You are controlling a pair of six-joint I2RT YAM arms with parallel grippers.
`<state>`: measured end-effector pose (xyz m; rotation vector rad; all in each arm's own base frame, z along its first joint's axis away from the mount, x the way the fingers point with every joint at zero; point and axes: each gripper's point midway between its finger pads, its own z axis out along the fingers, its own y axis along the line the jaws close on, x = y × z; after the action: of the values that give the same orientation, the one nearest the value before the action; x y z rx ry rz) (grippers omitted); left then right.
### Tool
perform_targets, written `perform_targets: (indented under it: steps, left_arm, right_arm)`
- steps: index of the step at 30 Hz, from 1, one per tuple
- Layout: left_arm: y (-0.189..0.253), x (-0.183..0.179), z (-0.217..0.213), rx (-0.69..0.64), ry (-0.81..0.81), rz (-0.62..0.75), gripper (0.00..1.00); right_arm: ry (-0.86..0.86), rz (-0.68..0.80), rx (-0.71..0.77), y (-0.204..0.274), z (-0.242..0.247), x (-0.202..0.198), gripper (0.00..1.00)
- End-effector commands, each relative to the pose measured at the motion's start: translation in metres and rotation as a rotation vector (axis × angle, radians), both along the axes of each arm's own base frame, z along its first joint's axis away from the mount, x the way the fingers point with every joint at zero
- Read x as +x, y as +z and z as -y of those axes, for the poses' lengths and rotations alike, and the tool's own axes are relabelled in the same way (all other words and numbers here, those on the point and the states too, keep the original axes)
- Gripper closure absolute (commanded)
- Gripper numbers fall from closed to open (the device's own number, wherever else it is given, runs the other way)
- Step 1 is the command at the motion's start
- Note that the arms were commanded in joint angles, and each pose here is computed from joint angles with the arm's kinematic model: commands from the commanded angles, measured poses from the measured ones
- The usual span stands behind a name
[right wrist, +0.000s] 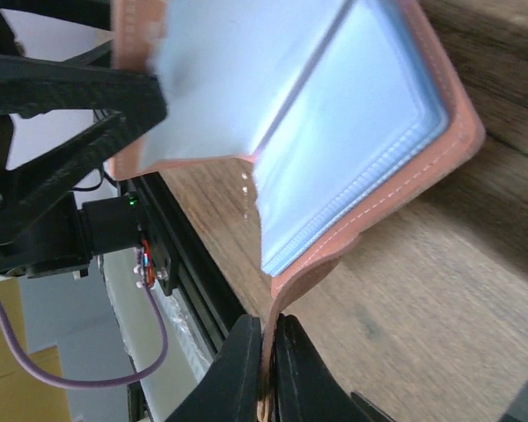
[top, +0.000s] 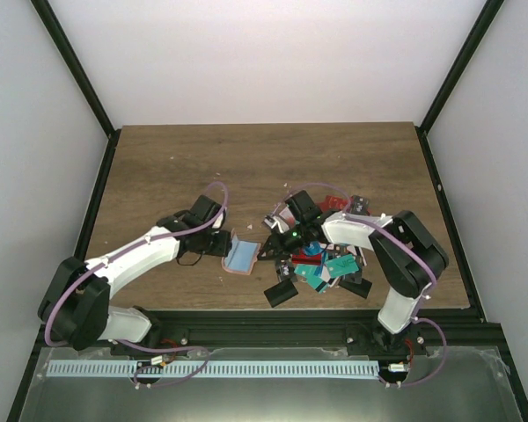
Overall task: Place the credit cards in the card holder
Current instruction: Open the card holder at the center of the board.
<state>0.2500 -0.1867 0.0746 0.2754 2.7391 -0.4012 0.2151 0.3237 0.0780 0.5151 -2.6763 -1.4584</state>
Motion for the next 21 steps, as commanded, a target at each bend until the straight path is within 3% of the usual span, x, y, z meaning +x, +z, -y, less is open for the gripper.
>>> perform_targets:
  steps: [1, 6, 14, 17, 21]
  left_arm:
    - [-0.006, -0.001, -0.007, 0.012, 0.024, -0.012, 0.56]
    - [-0.016, -0.001, -0.028, 0.064, 0.12, -0.041, 0.62]
    - [-0.045, -0.017, -0.061, 0.123, 0.316, -0.173, 0.6]
    - [-0.057, -0.024, -0.075, 0.153, 0.394, -0.233, 0.57]
    - [-0.066, -0.028, -0.082, 0.124, 0.455, -0.287, 0.43]
  right_arm:
    - [-0.015, 0.023, -0.024, -0.007, 0.001, 0.014, 0.99]
    - [-0.033, 0.035, -0.091, -0.024, 0.003, 0.033, 0.99]
    - [-0.041, 0.062, -0.213, -0.053, 0.002, 0.069, 0.99]
    - [-0.043, 0.06, -0.233, -0.057, 0.002, 0.073, 0.99]
    - [-0.055, 0.057, -0.244, -0.054, 0.004, 0.072, 0.99]
